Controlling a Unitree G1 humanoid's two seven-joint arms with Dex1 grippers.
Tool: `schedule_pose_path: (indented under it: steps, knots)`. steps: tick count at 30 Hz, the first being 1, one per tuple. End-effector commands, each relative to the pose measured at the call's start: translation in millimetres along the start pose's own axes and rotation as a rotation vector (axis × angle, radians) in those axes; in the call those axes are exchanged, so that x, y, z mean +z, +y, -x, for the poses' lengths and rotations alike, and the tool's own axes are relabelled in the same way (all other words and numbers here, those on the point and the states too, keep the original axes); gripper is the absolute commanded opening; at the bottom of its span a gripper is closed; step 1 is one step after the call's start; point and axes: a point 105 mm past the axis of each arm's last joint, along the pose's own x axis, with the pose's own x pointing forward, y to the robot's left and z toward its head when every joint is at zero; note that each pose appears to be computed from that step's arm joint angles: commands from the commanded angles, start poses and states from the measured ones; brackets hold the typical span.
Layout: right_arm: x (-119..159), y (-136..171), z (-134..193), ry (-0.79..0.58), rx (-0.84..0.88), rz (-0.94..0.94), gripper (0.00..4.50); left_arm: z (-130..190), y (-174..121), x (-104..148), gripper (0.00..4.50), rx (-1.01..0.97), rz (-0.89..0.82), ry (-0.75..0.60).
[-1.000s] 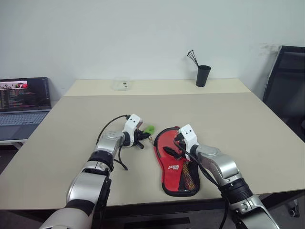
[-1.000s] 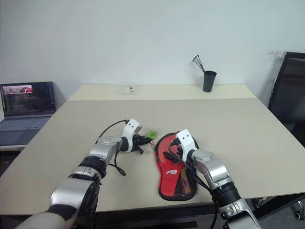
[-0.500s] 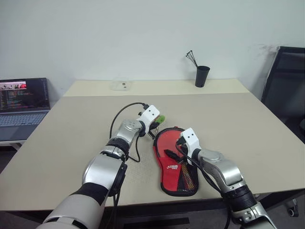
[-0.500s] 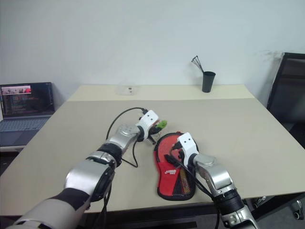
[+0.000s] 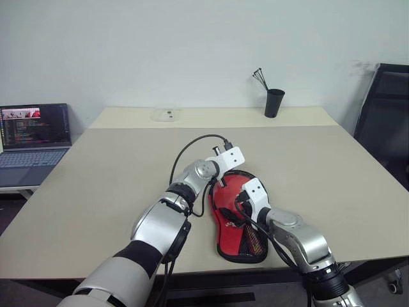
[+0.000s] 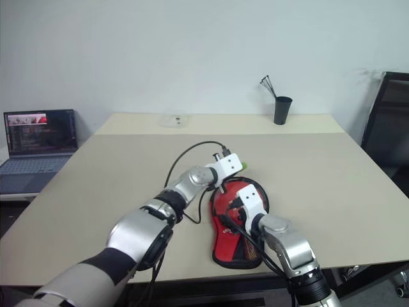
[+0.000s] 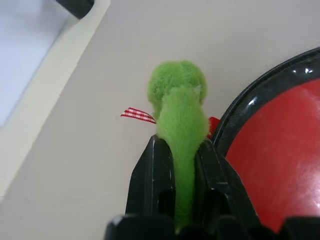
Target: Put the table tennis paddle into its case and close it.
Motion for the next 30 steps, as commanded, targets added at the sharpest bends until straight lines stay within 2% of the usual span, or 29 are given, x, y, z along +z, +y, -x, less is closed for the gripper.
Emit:
schedule_pose_path:
  steps: [1, 8, 13, 19, 20, 21, 28, 30]
  knots:
    - [-42.0, 9.7, -2.4, 0.159, 0.024, -0.066, 4.50, -3.8, 12.2, 61.8, 0.11, 0.048, -0.115, -0.166]
    - [-42.5, 11.2, -2.1, 0.161, 0.024, -0.070, 4.50, -9.6, -4.6, 100.5, 0.11, 0.012, -0.122, -0.267]
    - [-42.2, 11.6, -2.6, 0.161, 0.026, -0.072, 4.50, -11.1, -9.1, 98.3, 0.11, -0.004, -0.106, -0.259]
    - [-39.6, 13.0, -5.0, 0.154, 0.033, -0.069, 4.50, -13.2, -21.3, 82.7, 0.11, -0.071, -0.094, -0.214]
    - [-39.0, 13.0, -5.4, 0.153, 0.034, -0.068, 4.50, -13.1, -21.3, 80.4, 0.83, -0.074, -0.087, -0.209]
    - [-38.6, 12.9, -5.7, 0.152, 0.034, -0.068, 4.50, -13.0, -21.2, 79.1, 1.01, -0.076, -0.080, -0.207]
    - [-33.4, 11.6, -8.6, 0.140, 0.037, -0.064, 4.50, -10.3, -16.5, 67.2, 3.50, -0.079, -0.003, -0.196]
    - [-28.0, 11.3, -9.4, 0.127, 0.041, -0.061, 4.50, -7.9, -10.7, 65.1, 3.50, -0.062, 0.045, -0.215]
